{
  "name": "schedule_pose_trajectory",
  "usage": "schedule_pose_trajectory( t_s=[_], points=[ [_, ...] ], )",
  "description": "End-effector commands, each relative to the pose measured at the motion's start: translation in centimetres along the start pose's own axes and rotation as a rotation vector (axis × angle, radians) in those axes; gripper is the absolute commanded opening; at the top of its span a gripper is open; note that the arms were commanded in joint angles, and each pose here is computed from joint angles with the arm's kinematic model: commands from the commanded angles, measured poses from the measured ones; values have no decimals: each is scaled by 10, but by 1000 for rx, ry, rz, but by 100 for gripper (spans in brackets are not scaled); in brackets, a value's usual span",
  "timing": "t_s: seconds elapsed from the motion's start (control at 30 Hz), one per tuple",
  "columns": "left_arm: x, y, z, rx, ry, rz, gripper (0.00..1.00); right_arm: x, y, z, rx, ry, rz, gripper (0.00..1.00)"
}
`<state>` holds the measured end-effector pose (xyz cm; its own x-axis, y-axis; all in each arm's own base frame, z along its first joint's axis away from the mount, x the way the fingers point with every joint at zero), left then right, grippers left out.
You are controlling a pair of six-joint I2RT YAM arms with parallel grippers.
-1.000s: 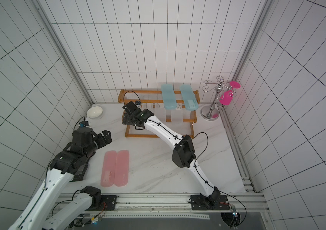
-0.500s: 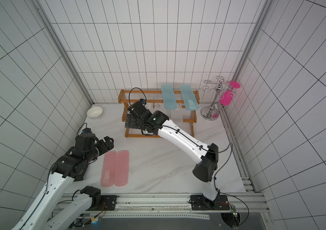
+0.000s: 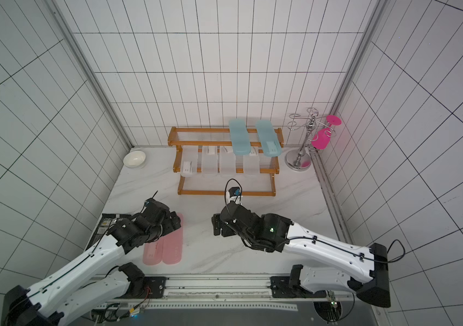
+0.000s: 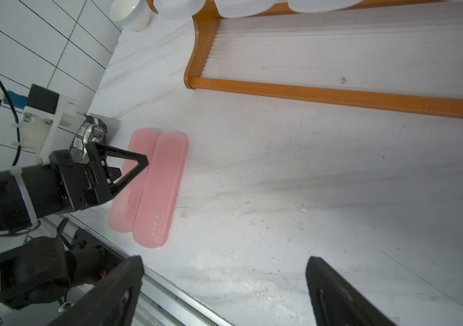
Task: Place the pencil cases on the shelf according to color
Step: Move the pencil case to the center of the board.
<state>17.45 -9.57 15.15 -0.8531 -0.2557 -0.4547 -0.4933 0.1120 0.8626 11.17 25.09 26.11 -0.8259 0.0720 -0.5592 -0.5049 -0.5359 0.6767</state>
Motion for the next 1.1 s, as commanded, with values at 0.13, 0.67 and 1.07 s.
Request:
schedule_pose_trajectory(
  t_s=[0.13, 0.67, 1.07],
  points=[
    [5, -13, 5, -64, 26, -42, 98, 39, -8, -76, 205, 32, -25, 95],
    [31, -42, -5, -56, 13, 46, 98, 61, -2, -136, 303, -24, -69, 96],
    [55, -48, -73, -56, -122, 46, 98, 61, 13, -156, 338, -59, -97, 96]
  ],
)
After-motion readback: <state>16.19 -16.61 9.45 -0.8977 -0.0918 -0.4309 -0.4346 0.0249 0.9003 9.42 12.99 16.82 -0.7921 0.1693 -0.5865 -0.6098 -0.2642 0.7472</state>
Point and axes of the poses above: each gripper's point midway between its finger pads, its own y axis back along the fingers, its own z axis along the line the jaws close on, x = y × z, the point moved 6 cm from there along y, back along the fingers, and after that the axes turned 12 degrees about -y, right-handed, at the moved point
